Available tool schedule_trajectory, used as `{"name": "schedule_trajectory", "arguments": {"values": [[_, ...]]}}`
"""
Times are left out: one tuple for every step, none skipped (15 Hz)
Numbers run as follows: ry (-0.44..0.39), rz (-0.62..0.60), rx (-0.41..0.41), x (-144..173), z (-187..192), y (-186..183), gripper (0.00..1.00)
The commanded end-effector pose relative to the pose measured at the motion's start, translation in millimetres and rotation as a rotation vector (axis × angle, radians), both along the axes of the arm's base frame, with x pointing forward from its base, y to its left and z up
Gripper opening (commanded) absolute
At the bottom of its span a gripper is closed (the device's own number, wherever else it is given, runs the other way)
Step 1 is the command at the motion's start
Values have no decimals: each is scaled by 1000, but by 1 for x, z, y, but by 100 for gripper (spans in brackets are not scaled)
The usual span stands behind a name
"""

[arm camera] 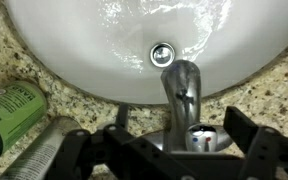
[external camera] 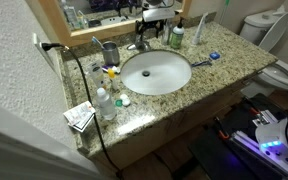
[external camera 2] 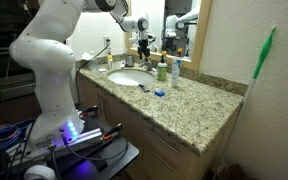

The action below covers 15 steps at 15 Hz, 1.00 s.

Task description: Open the tap, wet the shaving stick then close tap

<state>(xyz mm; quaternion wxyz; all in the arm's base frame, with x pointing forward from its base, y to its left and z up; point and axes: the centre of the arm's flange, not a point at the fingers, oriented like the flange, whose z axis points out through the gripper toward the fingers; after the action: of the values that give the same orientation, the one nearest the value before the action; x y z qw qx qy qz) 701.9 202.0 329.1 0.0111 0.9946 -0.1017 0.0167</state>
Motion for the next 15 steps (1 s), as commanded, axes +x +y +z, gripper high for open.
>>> {"name": "schedule_trajectory", "arguments": {"values": [[-60, -1, -7, 7, -2, 0, 67], [-85, 2, -11, 6, 0, 0, 60], [-99, 6, -16, 8, 3, 1, 53], [-113, 6, -19, 10, 3, 2, 45], [-120, 7, -22, 11, 3, 2, 38], [-122, 8, -17, 12, 4, 3, 32], [-120, 9, -10, 12, 3, 4, 25], [-118, 8, -6, 12, 3, 5, 18], [-112, 10, 3, 12, 2, 6, 11], [-114, 13, 12, 11, 3, 6, 5], [-112, 10, 21, 9, 4, 4, 7], [-114, 13, 46, 6, 8, 3, 7], [-127, 6, 78, 0, 17, 0, 7], [-147, 3, 119, -7, 28, -4, 7], [-171, 5, 156, -13, 37, -10, 7]]}}
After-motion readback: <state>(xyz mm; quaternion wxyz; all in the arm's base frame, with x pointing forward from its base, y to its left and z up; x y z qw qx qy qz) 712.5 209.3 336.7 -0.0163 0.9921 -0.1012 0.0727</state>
